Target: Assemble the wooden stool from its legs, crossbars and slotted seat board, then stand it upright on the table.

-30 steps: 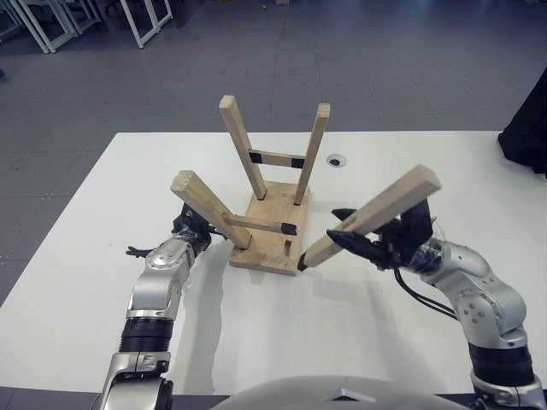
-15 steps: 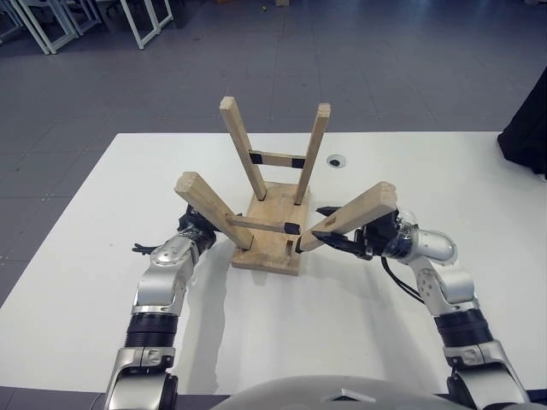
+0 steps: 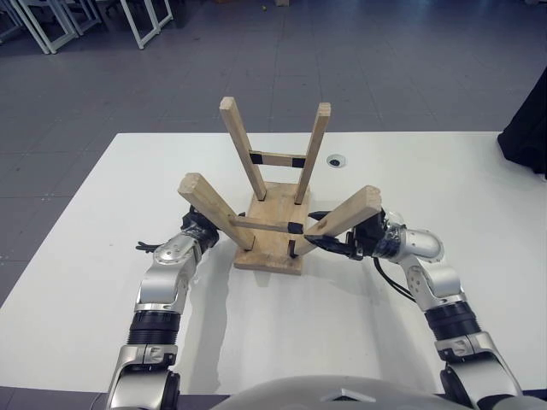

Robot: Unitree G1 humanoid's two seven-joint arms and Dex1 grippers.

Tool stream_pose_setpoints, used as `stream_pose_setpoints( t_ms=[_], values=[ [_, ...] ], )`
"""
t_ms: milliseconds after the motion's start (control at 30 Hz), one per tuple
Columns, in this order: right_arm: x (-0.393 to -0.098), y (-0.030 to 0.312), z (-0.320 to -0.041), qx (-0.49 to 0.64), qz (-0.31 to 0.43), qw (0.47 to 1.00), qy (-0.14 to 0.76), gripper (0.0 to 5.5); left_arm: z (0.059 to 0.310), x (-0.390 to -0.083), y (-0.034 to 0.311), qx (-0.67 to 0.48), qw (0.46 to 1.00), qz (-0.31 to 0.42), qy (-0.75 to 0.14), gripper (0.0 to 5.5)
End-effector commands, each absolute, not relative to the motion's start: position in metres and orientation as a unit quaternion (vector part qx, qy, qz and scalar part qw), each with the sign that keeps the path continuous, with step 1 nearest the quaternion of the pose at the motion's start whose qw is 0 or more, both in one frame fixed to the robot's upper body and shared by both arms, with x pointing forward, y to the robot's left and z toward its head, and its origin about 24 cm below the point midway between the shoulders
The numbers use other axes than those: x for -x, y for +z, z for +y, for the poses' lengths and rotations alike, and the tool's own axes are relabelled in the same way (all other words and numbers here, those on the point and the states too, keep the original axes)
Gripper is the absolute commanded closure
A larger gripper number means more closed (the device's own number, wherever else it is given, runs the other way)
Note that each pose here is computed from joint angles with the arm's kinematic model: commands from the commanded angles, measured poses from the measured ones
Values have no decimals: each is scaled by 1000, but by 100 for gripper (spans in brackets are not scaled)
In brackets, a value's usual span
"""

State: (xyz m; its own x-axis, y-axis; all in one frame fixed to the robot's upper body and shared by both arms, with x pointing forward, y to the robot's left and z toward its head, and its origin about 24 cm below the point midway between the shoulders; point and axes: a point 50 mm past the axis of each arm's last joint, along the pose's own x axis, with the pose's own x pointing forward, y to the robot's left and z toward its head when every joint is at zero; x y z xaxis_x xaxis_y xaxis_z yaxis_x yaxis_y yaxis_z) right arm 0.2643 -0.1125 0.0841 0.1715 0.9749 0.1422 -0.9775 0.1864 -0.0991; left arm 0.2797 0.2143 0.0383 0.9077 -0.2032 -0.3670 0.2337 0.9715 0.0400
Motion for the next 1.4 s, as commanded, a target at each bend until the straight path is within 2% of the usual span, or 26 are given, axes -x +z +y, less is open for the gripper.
stream_pose_setpoints(
  t_ms=[33, 133, 433, 533, 667, 833, 1100, 1400],
  values=[
    [-276, 83, -116, 10, -75, 776, 626, 347, 213, -283, 42, -49, 975, 181, -118, 26],
    [-277, 80, -113, 5, -72, 776, 627, 347, 214, -283, 42, -48, 975, 181, -116, 26],
    [-255, 79, -103, -1, -69, 757, 650, 347, 211, -283, 40, -46, 975, 183, -117, 26],
    [-258, 68, -109, 17, -36, 771, 635, 347, 210, -283, 40, -45, 975, 183, -118, 26],
    [-263, 46, -127, 72, 51, 804, 589, 347, 211, -284, 42, -48, 975, 183, -120, 26],
    [-254, 48, -140, 100, 85, 805, 578, 347, 214, -280, 39, -48, 975, 186, -113, 26],
    [-252, 54, -141, 150, 127, 809, 555, 347, 213, -279, 38, -48, 975, 186, -114, 26],
    [-251, 44, -143, 162, 193, 815, 522, 347, 214, -280, 39, -52, 974, 188, -118, 26]
  ],
)
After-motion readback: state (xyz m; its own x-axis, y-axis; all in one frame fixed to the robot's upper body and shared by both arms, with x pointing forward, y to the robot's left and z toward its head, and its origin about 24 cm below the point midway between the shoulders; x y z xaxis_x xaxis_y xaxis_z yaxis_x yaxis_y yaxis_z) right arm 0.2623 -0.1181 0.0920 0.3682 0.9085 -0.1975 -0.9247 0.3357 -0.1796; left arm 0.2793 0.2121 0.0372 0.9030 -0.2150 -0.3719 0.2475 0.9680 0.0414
